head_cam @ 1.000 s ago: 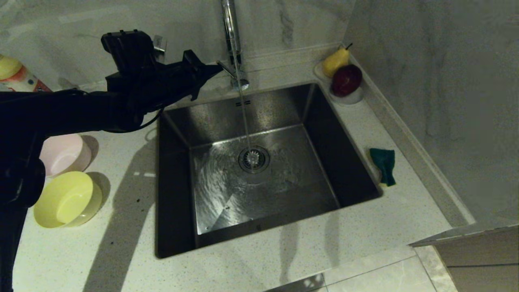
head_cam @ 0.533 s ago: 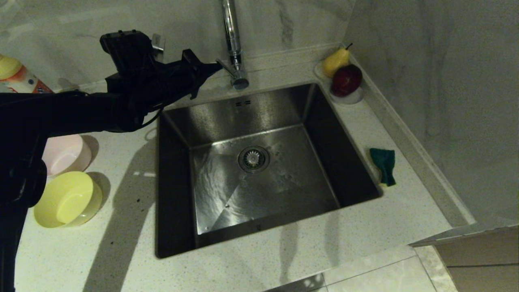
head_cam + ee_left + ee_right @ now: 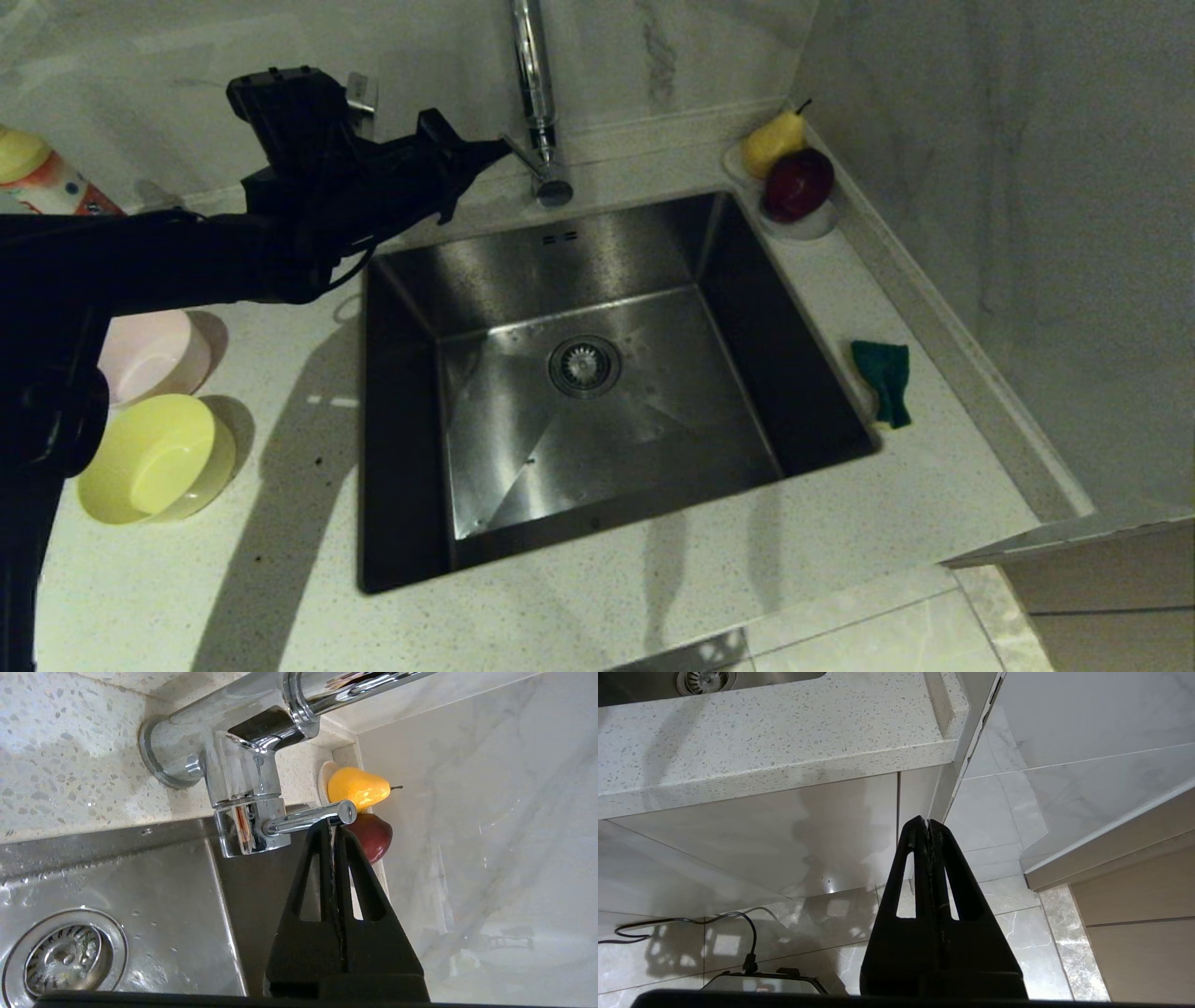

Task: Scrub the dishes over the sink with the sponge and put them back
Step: Turn off the faucet

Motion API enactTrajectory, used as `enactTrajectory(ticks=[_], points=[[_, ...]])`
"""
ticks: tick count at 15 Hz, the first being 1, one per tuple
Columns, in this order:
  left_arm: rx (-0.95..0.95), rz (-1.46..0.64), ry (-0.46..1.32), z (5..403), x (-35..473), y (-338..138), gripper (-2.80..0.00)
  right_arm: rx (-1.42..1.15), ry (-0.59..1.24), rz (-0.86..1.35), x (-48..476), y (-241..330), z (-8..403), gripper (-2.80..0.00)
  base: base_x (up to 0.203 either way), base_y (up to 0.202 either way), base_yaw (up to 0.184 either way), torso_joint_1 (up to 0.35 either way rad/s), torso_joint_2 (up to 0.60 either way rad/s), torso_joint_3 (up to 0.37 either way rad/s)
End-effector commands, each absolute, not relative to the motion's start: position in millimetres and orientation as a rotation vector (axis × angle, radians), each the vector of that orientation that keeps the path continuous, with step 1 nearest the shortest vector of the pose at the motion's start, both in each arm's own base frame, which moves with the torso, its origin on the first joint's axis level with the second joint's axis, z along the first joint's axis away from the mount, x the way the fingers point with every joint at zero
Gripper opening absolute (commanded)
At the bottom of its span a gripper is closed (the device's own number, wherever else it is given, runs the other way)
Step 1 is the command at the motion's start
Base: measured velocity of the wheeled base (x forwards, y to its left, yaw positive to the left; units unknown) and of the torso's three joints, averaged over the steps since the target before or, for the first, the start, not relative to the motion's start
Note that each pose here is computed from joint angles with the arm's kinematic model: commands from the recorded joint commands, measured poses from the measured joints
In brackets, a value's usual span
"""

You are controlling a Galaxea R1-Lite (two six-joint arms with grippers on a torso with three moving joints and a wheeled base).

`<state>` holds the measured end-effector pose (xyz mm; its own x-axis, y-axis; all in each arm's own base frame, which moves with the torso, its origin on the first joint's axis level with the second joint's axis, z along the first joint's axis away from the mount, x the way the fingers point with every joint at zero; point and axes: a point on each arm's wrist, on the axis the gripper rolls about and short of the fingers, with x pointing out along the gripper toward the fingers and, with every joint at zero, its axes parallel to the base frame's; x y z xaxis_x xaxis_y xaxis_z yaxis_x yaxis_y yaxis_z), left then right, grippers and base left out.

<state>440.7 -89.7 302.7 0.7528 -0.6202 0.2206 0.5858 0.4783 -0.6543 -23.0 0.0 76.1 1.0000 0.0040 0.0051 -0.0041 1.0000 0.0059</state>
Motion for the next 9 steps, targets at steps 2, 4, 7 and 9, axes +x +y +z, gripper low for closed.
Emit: enactTrajectory(ticks=[2, 4, 7, 9], points=[[-0.785, -0.753, 0.041, 323, 418, -86, -2.8, 0.006, -0.005, 0.005, -23, 0, 76, -2.8, 0.0, 0.0, 0.0, 0.0, 0.0, 0.0], [-0.787, -0.749, 0.058, 329, 394, -83, -2.8, 0.006, -0.005, 0.005, -23, 0, 76, -2.8, 0.0, 0.0, 0.0, 0.0, 0.0, 0.0], [-0.767, -0.74, 0.059, 341, 349, -76, -2.8, 0.006, -0.006, 0.005, -23, 0, 76, -2.8, 0.0, 0.0, 0.0, 0.0, 0.0, 0.0], [-0.721, -0.726, 0.033, 350, 305, -65, -2.8, 0.006, -0.006, 0.005, -23, 0, 76, -2.8, 0.0, 0.0, 0.0, 0.0, 0.0, 0.0]])
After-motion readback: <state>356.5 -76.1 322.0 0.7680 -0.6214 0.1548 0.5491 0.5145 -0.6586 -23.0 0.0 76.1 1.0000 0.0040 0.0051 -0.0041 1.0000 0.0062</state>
